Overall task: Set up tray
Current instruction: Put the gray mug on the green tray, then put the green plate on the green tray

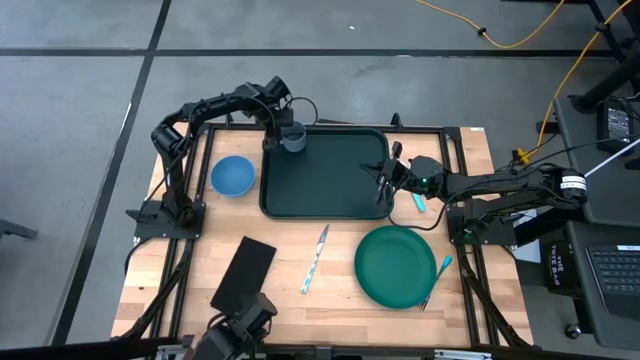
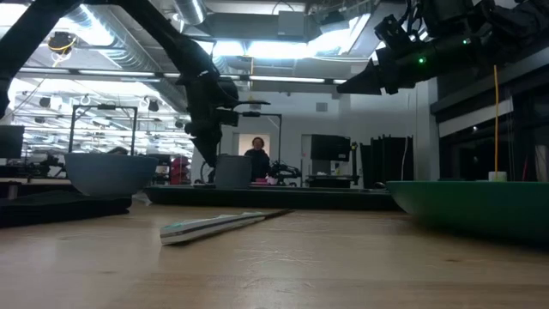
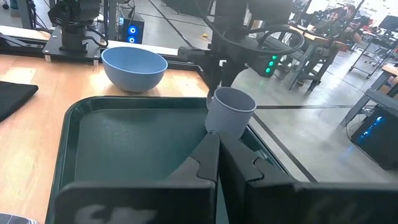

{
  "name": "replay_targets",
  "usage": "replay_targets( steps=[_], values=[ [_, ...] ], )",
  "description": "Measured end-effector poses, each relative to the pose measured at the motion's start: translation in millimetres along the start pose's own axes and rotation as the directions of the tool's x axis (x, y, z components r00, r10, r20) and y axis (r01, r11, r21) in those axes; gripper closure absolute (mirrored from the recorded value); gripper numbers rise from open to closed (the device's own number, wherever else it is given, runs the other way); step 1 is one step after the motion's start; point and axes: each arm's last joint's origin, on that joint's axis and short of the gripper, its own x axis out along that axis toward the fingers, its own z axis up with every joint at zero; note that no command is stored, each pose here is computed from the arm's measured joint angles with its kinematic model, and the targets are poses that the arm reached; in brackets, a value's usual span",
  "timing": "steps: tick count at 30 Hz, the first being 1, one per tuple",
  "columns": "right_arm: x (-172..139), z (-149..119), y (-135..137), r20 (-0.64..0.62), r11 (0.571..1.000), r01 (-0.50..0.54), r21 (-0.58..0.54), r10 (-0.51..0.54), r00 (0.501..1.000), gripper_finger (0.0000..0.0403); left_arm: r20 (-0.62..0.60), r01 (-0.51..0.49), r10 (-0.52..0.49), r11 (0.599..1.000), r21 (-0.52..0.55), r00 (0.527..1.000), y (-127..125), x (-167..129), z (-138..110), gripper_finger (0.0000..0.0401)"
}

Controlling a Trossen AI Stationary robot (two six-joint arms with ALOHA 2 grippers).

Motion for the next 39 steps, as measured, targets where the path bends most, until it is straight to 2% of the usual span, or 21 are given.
replay_targets(
  steps=[10, 19, 29, 34, 39],
  values=[
    [0, 0, 0, 0.000, 1.000, 0.000, 0.000, 0.000, 1.000, 0.0392, -0.028, -0.035, 0.035, 0.999, 0.007, 0.999, -1, -3, 0, 0.0232],
    [0, 0, 0, -0.001, 1.000, 0.000, 0.000, 0.000, 1.000, 0.0392, 0.012, -0.101, 0.101, 0.995, 0.019, 0.995, -4, -31, 1, 0.0230],
    [0, 0, 0, -0.001, 1.000, 0.000, 0.000, 0.000, 1.000, 0.0392, 0.120, -0.198, 0.194, 0.980, 0.021, 0.974, -18, -87, 0, 0.0232],
    [0, 0, 0, -0.001, 1.000, 0.000, 0.000, 0.000, 1.000, 0.0392, 0.218, -0.257, 0.254, 0.966, -0.014, 0.942, -33, -123, 1, 0.0240],
    [0, 0, 0, -0.001, 1.000, 0.000, 0.000, 0.000, 1.000, 0.0392, 0.300, -0.303, 0.298, 0.952, -0.032, 0.906, -54, -154, 3, 0.0264]
  ],
)
